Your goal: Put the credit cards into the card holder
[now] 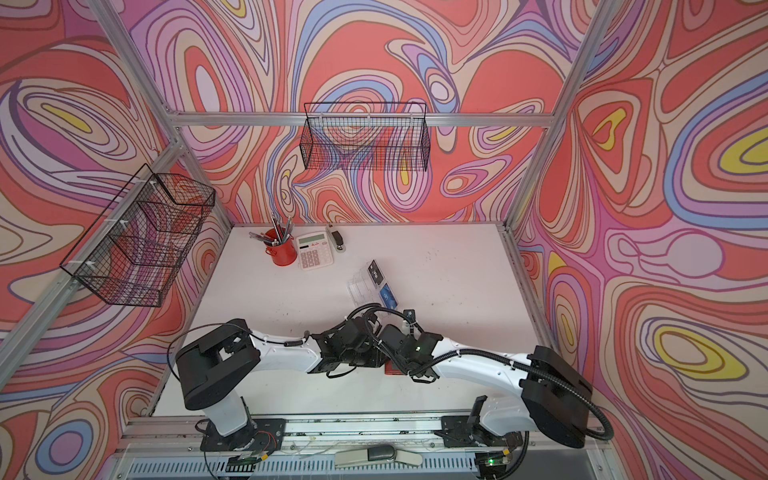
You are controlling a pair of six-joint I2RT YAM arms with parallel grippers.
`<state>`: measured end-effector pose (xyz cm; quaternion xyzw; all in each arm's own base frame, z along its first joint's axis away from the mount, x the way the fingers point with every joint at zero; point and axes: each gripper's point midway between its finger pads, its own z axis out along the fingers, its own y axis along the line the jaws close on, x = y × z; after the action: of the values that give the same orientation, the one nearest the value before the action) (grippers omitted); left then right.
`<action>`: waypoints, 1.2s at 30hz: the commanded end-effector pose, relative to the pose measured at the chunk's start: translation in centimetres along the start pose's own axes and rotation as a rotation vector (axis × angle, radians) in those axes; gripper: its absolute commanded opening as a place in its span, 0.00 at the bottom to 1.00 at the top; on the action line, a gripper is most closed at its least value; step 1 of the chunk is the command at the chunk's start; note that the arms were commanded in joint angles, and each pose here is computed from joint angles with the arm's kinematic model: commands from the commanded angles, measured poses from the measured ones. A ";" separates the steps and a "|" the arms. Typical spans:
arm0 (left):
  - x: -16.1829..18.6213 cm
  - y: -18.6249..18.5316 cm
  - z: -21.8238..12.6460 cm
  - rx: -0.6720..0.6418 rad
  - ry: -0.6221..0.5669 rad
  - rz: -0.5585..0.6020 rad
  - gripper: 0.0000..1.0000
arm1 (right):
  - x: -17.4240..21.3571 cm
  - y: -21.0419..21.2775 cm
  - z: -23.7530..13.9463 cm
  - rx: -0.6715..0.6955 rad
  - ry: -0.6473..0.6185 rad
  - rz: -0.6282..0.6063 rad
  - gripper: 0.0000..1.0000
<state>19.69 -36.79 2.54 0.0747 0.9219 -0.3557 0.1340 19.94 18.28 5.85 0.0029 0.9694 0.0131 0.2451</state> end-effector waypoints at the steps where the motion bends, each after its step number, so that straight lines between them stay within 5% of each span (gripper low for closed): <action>1: 1.8 2.4 0.0 -0.072 0.055 -0.013 0.26 | -0.2 -0.4 -0.3 0.009 -0.020 0.015 0.02; 13: 1.5 2.6 0.1 -0.017 0.032 -0.033 0.26 | 0.0 2.6 0.0 -0.153 -0.013 -0.001 0.00; 36: 1.4 2.7 -0.3 -0.017 0.025 -0.036 0.26 | 0.4 2.0 1.7 -0.109 0.006 -0.015 0.00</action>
<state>19.76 -36.53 2.56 0.0731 0.9087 -0.3869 0.1388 20.40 20.84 4.61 -0.0209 0.9673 0.0719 0.2422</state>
